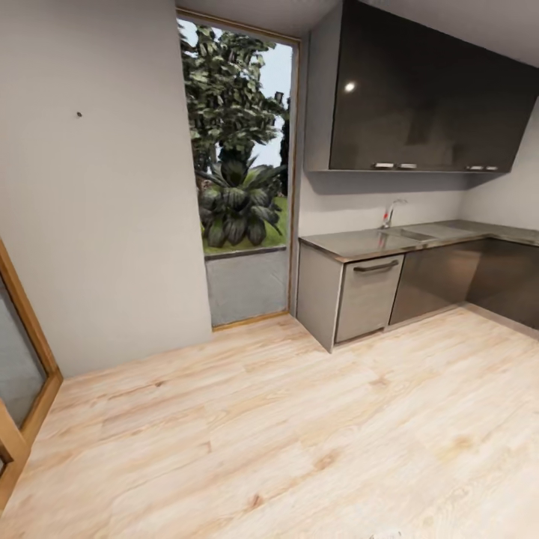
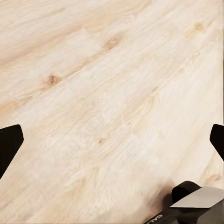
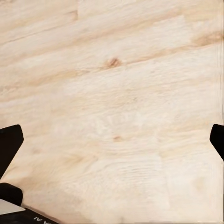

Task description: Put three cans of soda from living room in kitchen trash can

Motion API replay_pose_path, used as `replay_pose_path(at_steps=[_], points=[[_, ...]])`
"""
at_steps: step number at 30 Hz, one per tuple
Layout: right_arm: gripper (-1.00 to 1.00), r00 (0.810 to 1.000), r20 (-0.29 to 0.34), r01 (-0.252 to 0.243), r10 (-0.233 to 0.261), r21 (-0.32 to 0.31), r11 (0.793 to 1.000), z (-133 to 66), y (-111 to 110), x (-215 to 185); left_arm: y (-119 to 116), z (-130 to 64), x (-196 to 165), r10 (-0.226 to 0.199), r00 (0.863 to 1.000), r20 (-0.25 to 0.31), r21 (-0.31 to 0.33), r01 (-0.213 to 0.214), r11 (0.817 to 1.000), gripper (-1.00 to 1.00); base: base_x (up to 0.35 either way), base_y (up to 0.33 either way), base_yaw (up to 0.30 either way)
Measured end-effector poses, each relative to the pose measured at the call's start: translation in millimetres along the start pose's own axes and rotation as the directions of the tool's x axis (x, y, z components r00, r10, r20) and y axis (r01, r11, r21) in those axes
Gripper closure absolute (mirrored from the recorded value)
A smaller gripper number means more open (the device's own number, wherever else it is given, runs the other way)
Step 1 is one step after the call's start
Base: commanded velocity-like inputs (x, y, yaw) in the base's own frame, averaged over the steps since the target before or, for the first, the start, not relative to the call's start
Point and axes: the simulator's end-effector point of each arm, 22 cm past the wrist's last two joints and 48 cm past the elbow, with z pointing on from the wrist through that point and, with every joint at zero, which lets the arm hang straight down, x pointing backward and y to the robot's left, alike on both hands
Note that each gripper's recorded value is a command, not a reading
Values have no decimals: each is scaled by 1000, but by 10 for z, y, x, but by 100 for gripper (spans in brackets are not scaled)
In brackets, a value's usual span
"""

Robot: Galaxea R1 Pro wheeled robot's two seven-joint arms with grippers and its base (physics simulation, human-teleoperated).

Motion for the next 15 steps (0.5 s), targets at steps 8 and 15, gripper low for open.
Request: replay_pose_path(at_steps=[8,15], points=[[-100,1000,3,2,-2,1,1000,-6,-4,-14,-2,-3,-14,2,1000,3,0,-2,1000,-100,0,0,-257],[-100,1000,5,3,-3,2,1000,-9,-9,-19,-3,-5,-24,4,1000,6,0,-4,1000,-100,0,0,-259]])
